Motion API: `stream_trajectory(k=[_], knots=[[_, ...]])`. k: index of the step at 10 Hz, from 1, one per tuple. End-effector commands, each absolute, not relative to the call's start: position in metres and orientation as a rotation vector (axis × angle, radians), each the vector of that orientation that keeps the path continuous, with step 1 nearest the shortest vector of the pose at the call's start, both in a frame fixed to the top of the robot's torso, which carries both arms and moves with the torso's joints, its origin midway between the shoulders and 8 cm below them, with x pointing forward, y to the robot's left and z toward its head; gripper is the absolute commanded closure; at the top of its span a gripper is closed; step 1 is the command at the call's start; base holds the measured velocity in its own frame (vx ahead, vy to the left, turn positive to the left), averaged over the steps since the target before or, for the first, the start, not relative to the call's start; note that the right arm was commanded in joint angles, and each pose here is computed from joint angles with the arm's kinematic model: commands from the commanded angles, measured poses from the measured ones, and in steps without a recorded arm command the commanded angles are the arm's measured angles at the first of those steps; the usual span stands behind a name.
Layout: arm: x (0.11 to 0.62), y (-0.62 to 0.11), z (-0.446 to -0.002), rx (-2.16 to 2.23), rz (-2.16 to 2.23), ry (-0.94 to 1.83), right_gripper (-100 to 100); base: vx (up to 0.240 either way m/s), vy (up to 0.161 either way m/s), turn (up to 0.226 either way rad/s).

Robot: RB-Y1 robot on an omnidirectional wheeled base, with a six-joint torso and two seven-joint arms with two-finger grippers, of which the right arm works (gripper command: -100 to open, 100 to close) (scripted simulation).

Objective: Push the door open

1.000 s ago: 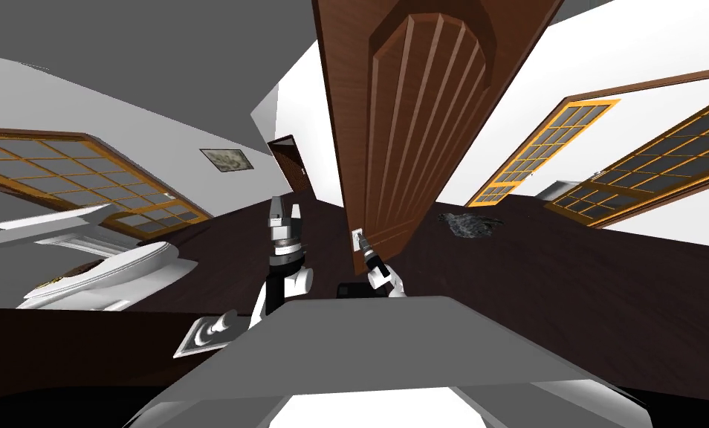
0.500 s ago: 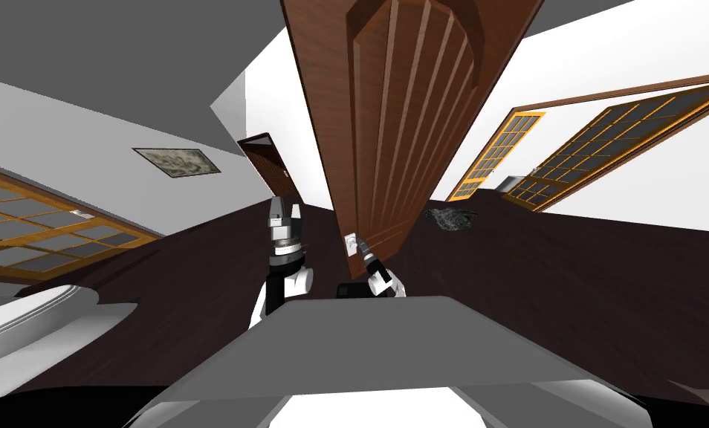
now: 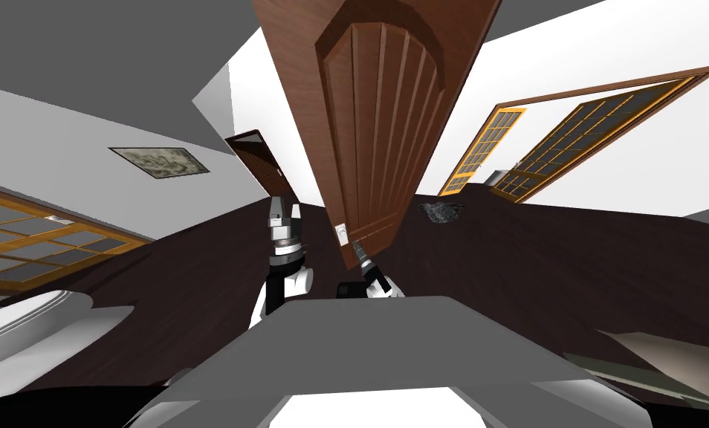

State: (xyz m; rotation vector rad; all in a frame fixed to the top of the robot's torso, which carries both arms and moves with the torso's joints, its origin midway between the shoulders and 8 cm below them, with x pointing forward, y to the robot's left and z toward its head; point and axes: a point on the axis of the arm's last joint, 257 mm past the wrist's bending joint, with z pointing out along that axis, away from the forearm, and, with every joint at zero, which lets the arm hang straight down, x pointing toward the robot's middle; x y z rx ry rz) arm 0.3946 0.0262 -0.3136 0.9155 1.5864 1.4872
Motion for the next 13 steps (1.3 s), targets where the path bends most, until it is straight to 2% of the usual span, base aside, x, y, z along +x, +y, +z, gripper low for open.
stream_trajectory(k=[1,3,5,11,13], knots=[[0.386,0.045,-0.308,0.924,1.518,1.577,-100,-0.21,-0.066,-0.067],[0.381,0.062,-0.297,0.942,1.553,1.554,-100,-0.15,-0.046,-0.049],[0.383,0.048,-0.308,0.918,1.521,1.582,-100,0.01,0.02,0.01],[0.398,0.047,-0.303,0.921,1.525,1.556,-100,0.213,0.13,0.017],[0.398,0.049,-0.301,0.924,1.529,1.551,-100,0.169,0.06,0.007]])
